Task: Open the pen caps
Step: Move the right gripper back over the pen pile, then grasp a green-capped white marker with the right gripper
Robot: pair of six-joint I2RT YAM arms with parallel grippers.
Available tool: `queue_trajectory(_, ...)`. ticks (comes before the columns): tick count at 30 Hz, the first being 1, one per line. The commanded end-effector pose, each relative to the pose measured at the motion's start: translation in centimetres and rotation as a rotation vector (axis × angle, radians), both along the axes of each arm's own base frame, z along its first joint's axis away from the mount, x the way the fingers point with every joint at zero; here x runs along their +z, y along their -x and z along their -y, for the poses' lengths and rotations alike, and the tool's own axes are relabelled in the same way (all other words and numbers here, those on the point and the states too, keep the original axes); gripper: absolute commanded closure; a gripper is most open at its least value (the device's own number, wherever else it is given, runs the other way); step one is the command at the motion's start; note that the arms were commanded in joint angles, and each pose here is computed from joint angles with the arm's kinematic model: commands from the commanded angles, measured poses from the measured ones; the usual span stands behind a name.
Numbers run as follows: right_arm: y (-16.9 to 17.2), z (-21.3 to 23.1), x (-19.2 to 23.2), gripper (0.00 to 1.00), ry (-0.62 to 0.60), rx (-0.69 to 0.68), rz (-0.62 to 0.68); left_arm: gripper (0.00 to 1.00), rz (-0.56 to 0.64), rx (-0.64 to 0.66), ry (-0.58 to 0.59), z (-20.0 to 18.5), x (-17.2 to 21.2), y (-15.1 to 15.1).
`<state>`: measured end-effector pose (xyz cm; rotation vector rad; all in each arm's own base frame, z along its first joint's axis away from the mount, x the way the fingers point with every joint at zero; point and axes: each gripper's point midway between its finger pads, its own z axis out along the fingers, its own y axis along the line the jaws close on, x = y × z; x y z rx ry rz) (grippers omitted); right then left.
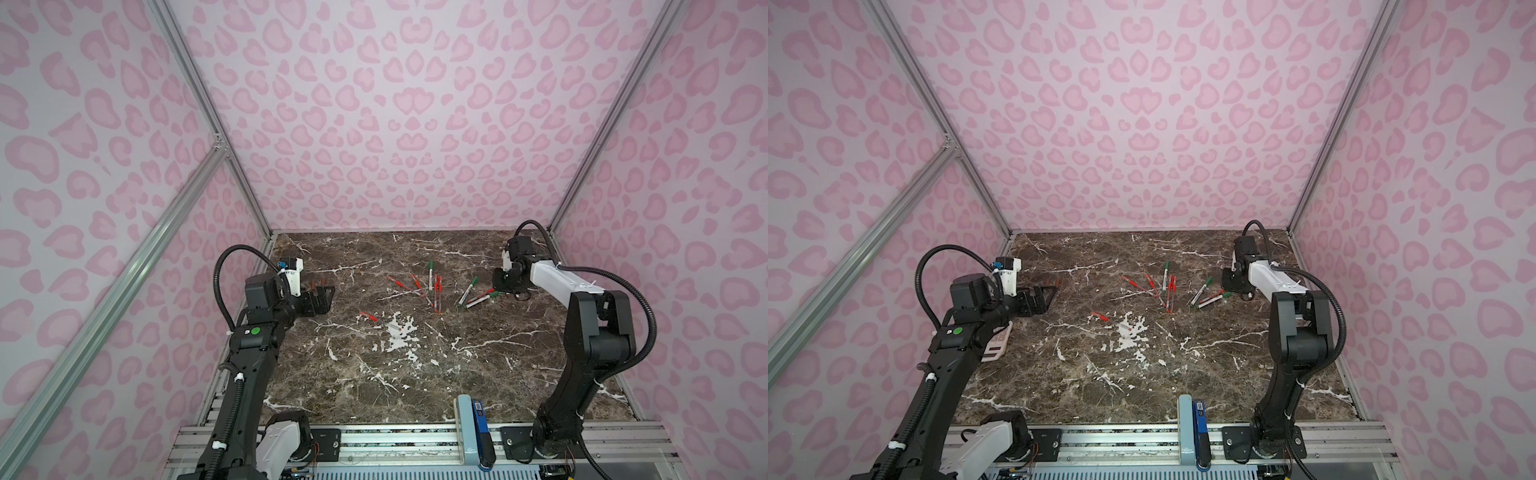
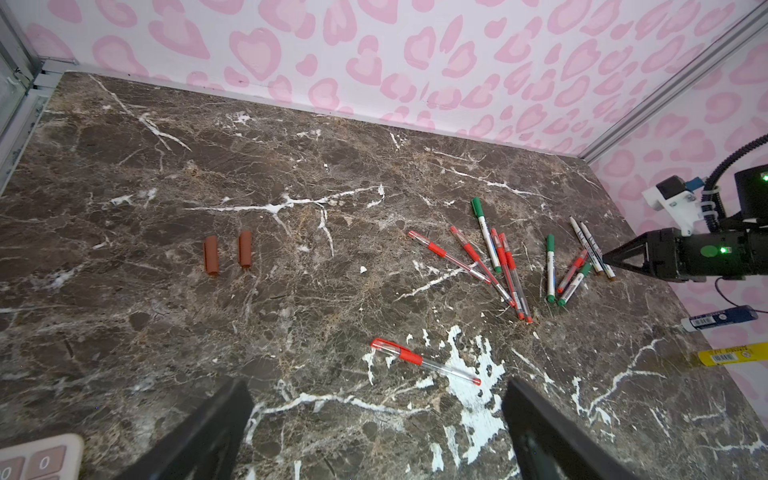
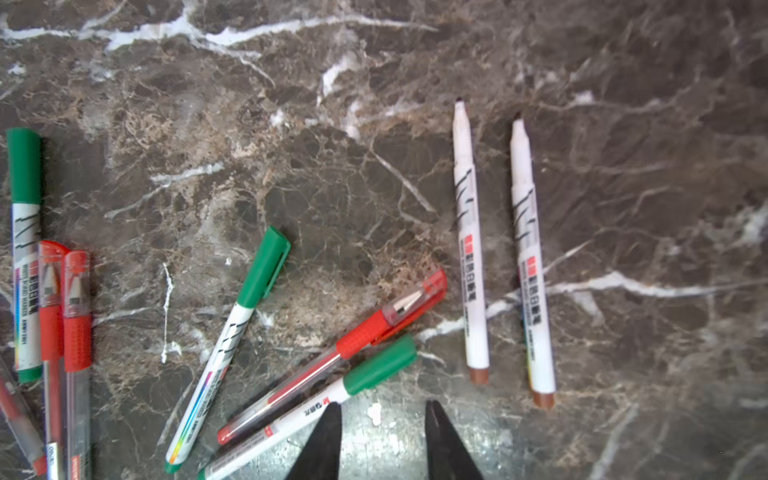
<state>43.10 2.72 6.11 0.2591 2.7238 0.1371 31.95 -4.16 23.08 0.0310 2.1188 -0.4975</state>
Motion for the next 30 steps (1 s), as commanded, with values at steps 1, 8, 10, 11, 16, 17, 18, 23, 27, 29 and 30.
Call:
queue_trajectory(1, -0.5, -1.1, -1.0, 0.61, -0.075, -0.063, 0.026, 0.02, 0.038, -0.003, 0.006, 0.1, 1.0, -0.3)
queue_trajectory(8, -1.4, -1.4, -3.1, 0.58, -0.097, -0.087, 0.0, 0.02, 0.042, -0.007, 0.006, 0.2, 1.0, -0.2)
queue_trajectory(10, -1.8, -1.9, -3.6, 0.58, -0.112, -0.086, -0.017, 0.02, 0.034, 0.0, -0.002, 0.0, 0.9, -0.2)
queue_trajectory(11, -2.1, -2.4, -3.7, 0.59, -0.124, -0.077, -0.021, 0.02, 0.03, 0.008, -0.004, -0.2, 1.0, -0.3)
queue_trajectory(16, -3.4, -6.2, -4.1, 0.63, -0.154, 0.001, -0.015, 0.02, 0.038, -0.009, 0.004, 0.2, 1.1, -0.1)
queue_trajectory(17, -3.6, -7.2, -4.3, 0.63, -0.159, 0.016, -0.02, 0.02, 0.034, 0.0, -0.002, 0.0, 1.1, -0.2)
queue_trajectory(18, -3.8, -8.0, -4.3, 0.63, -0.16, 0.031, -0.018, 0.02, 0.033, 0.007, -0.006, -0.2, 1.2, -0.2)
queue_trajectory(23, -5.1, -13.0, -4.3, 0.64, -0.154, 0.127, -0.019, 0.02, 0.039, -0.008, 0.004, 0.1, 1.1, -0.1)
queue_trajectory(27, -5.1, -15.9, -3.7, 0.62, -0.142, 0.189, -0.005, 0.02, 0.042, 0.005, -0.003, -0.1, 1.3, -0.2)
queue_trajectory(29, -5.1, -16.2, -3.3, 0.62, -0.129, 0.199, -0.013, 0.02, 0.045, -0.007, 0.004, 0.1, 1.2, -0.1)
queue_trajectory(30, -5.1, -16.0, -3.1, 0.61, -0.119, 0.198, -0.017, 0.02, 0.04, -0.008, 0.004, 0.1, 1.2, -0.1)
